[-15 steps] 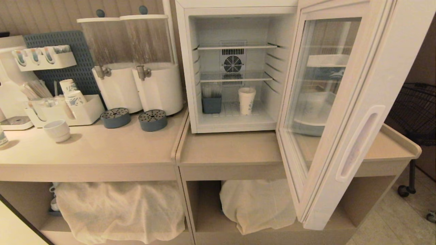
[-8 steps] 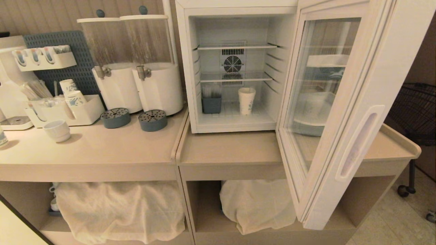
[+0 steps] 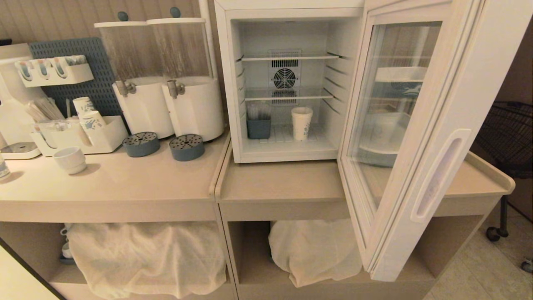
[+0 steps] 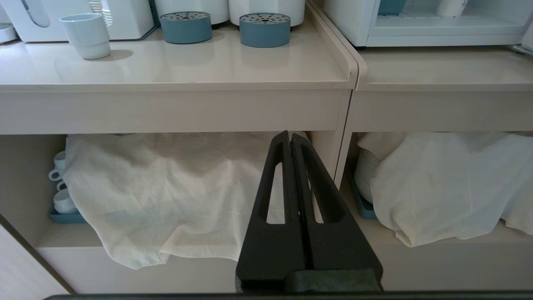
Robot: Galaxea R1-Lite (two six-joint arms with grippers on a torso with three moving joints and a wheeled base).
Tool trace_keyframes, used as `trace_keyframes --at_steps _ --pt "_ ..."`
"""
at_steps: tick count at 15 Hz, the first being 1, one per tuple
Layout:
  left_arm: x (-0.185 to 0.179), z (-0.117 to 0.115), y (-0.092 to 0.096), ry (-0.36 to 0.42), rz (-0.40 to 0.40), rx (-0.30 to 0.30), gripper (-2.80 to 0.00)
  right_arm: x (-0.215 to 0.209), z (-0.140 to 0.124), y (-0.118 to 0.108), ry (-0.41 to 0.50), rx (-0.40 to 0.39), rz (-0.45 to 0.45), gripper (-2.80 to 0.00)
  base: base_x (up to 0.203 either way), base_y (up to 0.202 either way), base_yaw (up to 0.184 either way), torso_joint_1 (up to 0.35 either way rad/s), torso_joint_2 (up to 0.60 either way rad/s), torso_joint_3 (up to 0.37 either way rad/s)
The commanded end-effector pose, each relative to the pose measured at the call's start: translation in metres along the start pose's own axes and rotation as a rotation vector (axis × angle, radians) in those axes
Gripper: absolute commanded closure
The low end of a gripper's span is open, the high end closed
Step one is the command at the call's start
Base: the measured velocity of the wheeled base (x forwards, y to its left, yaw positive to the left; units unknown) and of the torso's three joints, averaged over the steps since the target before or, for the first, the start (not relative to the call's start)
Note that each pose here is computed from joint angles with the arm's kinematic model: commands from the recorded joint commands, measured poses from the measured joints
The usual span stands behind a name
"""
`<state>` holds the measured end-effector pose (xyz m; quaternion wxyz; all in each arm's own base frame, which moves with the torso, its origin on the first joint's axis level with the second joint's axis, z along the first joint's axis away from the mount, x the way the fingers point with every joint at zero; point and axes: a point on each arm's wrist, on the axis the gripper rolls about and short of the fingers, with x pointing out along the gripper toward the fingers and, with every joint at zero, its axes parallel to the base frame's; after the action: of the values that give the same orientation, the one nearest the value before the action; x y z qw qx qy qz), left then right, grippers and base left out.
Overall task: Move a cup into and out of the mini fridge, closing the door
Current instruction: Close the freezer door
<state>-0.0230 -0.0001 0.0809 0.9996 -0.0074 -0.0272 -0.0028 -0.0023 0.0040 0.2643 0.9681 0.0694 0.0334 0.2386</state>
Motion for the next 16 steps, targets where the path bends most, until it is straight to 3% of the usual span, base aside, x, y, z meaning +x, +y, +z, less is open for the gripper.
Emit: trace_keyframes --at_steps 1,5,9,12,15,16 --pt "0.001 -0.005 0.000 0.018 0.001 -0.002 0.00 0.042 0.010 -0.006 0.085 0.010 0.005 0.00 0.000 0.000 0.000 0.000 0.00 0.000" --pt "0.001 -0.005 0.000 0.018 -0.001 -0.002 0.00 0.099 0.023 -0.029 0.064 -0.093 -0.111 0.00 0.000 0.000 0.000 0.000 0.00 0.000" --pt "0.001 -0.005 0.000 0.018 -0.001 0.000 0.00 0.104 0.028 -0.073 0.052 -0.116 -0.125 0.00 0.000 0.000 0.000 0.000 0.00 0.000" --pt "0.001 -0.005 0.000 0.018 -0.001 0.010 0.00 0.090 0.021 -0.104 0.070 -0.080 0.093 0.00 0.000 0.000 0.000 0.000 0.00 0.000" --pt "0.001 -0.005 0.000 0.016 0.001 0.009 0.00 0.091 0.008 -0.104 0.109 0.015 0.279 0.00 0.000 0.000 0.000 0.000 0.00 0.000" --pt "0.001 -0.005 0.000 0.016 0.001 0.007 0.00 0.093 0.006 -0.102 0.118 0.028 0.300 0.00 0.000 0.000 0.000 0.000 0.00 0.000"
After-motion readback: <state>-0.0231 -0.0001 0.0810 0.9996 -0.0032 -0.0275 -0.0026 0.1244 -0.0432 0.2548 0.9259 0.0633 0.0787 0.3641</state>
